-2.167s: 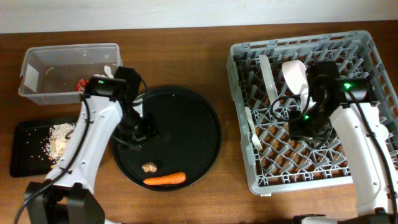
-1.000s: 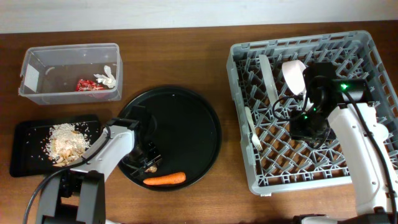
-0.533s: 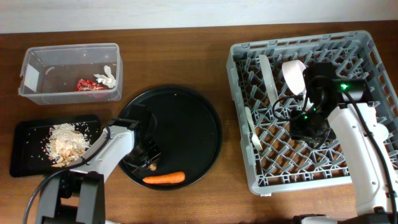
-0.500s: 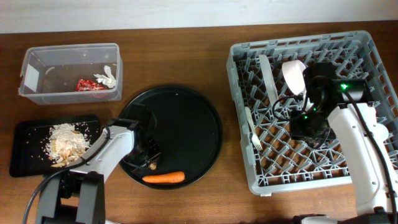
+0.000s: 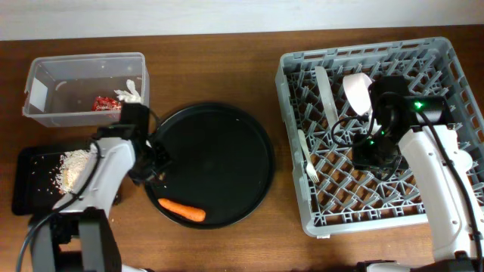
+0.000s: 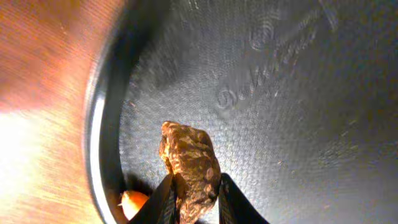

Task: Sort waste into correct bins and load items into the dishwasher rack
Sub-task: 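Grasp the brown ginger piece with the left gripper and lift it, then carry the ginger left and drop it onto the black rectangular tray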

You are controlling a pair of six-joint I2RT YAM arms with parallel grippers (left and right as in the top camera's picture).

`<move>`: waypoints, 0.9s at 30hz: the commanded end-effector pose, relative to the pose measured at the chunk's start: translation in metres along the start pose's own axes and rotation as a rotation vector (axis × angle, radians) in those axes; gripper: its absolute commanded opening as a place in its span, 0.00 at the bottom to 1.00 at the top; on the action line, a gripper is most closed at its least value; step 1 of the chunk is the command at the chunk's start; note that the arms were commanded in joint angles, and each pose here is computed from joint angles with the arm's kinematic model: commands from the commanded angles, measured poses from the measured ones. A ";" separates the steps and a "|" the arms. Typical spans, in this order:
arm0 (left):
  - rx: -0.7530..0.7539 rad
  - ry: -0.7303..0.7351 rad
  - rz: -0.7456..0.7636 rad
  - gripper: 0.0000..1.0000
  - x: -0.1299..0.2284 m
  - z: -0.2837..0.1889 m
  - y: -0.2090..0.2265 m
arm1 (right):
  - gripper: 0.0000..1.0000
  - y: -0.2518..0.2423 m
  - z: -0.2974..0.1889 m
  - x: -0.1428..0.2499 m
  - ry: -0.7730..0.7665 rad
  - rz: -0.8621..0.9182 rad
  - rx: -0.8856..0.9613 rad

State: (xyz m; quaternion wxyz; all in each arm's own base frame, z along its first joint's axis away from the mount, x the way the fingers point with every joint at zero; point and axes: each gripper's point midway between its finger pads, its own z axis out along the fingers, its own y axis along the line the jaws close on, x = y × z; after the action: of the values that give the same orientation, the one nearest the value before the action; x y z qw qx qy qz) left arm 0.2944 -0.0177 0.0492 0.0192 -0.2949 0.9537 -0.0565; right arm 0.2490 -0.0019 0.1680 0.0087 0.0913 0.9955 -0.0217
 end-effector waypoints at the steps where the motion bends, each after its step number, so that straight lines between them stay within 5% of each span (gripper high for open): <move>1: 0.015 -0.063 0.038 0.20 -0.028 -0.023 0.002 | 0.41 -0.001 0.000 0.002 0.000 -0.004 0.017; 7: -0.020 -0.140 -0.035 0.21 -0.065 -0.056 0.031 | 0.41 -0.001 0.000 0.002 0.000 -0.004 0.017; 14: -0.089 -0.243 -0.286 0.21 -0.107 -0.073 0.118 | 0.42 -0.001 0.000 0.002 0.000 -0.004 0.016; 27: -0.185 -0.243 -0.570 0.22 -0.119 -0.051 0.228 | 0.41 -0.002 0.000 0.007 0.020 -0.005 0.021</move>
State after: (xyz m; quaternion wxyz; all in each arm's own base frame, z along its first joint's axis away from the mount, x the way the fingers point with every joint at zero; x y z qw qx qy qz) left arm 0.2738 0.2287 0.0866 0.1081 -0.5432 0.8311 0.0509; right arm 0.2436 -0.0021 0.1680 -0.0021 0.0915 0.9955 -0.0230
